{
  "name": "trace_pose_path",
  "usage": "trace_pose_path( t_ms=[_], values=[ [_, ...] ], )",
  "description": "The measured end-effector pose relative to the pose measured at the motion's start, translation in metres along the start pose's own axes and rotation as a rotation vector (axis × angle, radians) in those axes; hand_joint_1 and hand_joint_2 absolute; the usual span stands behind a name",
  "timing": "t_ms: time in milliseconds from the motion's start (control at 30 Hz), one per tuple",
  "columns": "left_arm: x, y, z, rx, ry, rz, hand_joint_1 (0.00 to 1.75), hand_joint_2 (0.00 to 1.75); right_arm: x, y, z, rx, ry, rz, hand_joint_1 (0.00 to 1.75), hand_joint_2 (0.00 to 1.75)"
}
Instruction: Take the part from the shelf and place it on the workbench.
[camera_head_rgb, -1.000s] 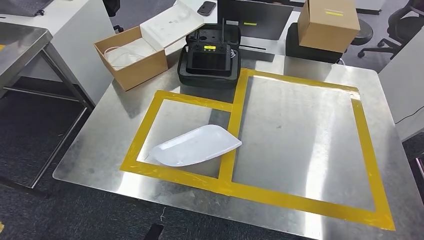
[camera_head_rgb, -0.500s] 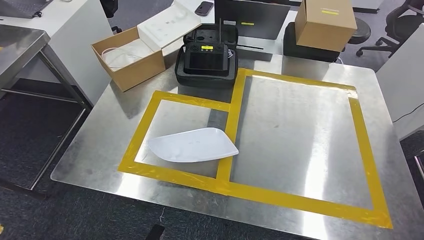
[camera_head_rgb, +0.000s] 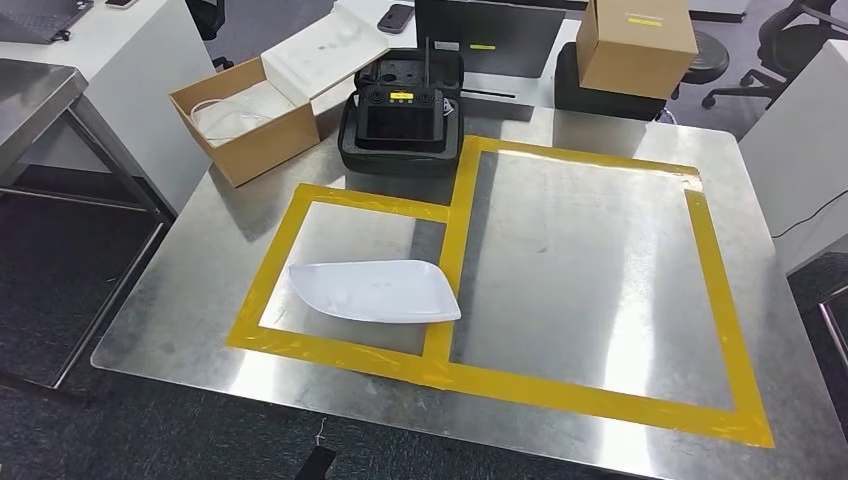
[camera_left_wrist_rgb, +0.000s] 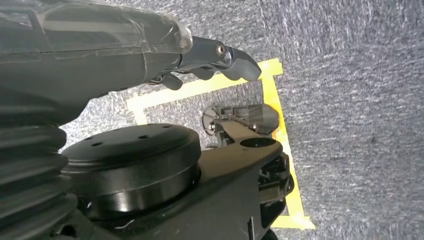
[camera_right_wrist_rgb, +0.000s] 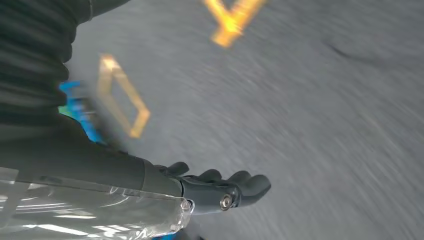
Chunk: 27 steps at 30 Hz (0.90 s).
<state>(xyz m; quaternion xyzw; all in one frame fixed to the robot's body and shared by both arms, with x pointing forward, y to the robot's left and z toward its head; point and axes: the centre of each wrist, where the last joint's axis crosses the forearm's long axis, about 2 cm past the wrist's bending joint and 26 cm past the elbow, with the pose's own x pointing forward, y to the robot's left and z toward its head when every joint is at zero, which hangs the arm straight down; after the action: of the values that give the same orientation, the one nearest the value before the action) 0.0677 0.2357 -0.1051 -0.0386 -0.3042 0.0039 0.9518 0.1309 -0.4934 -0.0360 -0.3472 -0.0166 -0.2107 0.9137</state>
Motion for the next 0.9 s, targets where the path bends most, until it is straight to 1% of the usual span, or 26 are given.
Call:
trace_pose_path(
  t_ms=[67, 200, 333, 433, 533, 667, 767, 900],
  values=[
    [0.0, 0.0, 0.0, -0.001, 0.002, -0.003, 0.0, 0.0, -0.017, 0.022, 0.001, 0.056, 0.061, 0.061, 0.0, 1.75],
    [0.001, 0.001, 0.0, -0.006, 0.008, -0.015, 0.0, 0.0, -0.047, 0.059, 0.009, 0.159, 0.146, 0.19, 0.0, 1.75],
    [0.002, 0.0, -0.001, -0.016, 0.019, -0.034, 0.0, 0.0, -0.074, 0.09, 0.022, 0.243, 0.19, 0.31, 0.0, 1.75],
    [0.002, -0.001, -0.001, -0.019, 0.032, -0.05, 0.0, 0.0, -0.09, 0.107, 0.031, 0.284, 0.19, 0.362, 0.0, 1.75],
    [0.003, -0.001, -0.002, -0.018, 0.037, -0.054, 0.0, 0.0, -0.1, 0.117, 0.038, 0.302, 0.147, 0.369, 0.0, 1.75],
    [0.005, 0.0, -0.002, -0.015, 0.039, -0.055, 0.0, 0.0, -0.108, 0.123, 0.041, 0.304, 0.082, 0.362, 0.0, 1.75],
    [0.005, 0.001, -0.003, -0.01, 0.039, -0.058, 0.0, 0.0, -0.112, 0.124, 0.042, 0.304, 0.066, 0.368, 0.0, 1.75],
    [0.01, 0.002, -0.005, -0.005, 0.027, -0.062, 0.0, 0.0, -0.111, 0.125, 0.043, 0.304, 0.054, 0.375, 0.0, 1.75]
  ],
)
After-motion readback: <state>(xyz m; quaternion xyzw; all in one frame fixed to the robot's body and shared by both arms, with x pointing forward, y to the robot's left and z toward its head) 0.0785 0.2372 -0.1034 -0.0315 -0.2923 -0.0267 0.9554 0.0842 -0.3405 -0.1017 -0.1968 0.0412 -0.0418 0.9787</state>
